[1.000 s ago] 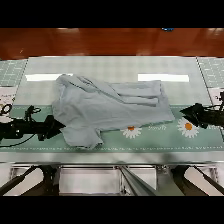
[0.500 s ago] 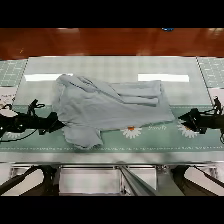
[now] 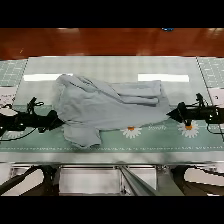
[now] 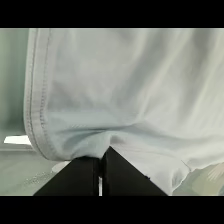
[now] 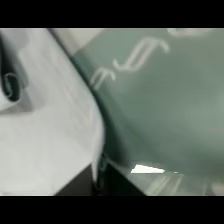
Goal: Fold the shirts.
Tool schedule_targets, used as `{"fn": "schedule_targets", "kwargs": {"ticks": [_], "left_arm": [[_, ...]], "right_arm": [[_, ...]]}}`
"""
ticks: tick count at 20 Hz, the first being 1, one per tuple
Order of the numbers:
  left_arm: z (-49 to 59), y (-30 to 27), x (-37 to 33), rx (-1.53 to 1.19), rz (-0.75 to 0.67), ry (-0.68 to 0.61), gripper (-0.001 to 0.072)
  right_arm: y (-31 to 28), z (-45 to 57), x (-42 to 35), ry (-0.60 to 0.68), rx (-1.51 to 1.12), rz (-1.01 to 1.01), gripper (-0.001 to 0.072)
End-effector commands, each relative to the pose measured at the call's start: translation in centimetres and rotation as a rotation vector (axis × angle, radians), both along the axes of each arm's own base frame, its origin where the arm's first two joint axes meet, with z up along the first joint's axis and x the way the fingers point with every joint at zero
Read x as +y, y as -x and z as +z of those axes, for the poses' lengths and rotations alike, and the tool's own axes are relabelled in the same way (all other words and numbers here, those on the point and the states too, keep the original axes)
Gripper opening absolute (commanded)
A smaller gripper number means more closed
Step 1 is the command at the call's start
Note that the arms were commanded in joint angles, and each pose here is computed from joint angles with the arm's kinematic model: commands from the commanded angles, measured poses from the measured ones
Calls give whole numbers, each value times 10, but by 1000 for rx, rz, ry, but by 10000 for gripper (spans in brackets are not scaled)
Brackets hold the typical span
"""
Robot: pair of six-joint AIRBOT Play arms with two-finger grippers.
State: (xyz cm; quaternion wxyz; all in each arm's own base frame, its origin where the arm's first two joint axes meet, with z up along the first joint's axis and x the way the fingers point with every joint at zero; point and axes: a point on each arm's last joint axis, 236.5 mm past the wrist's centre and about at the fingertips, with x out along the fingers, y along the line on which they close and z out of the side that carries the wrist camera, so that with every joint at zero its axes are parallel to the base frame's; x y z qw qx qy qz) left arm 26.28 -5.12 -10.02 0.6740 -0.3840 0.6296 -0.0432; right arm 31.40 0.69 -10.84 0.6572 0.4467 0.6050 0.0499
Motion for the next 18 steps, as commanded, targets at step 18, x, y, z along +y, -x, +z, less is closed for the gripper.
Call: {"fn": "schedule_targets", "kwargs": {"ticks": [18], "left_arm": [[596, -50, 33, -1382, 76, -503, 26]], "right_arm": [[-19, 579, 4, 753, -1257, 72, 22]]}}
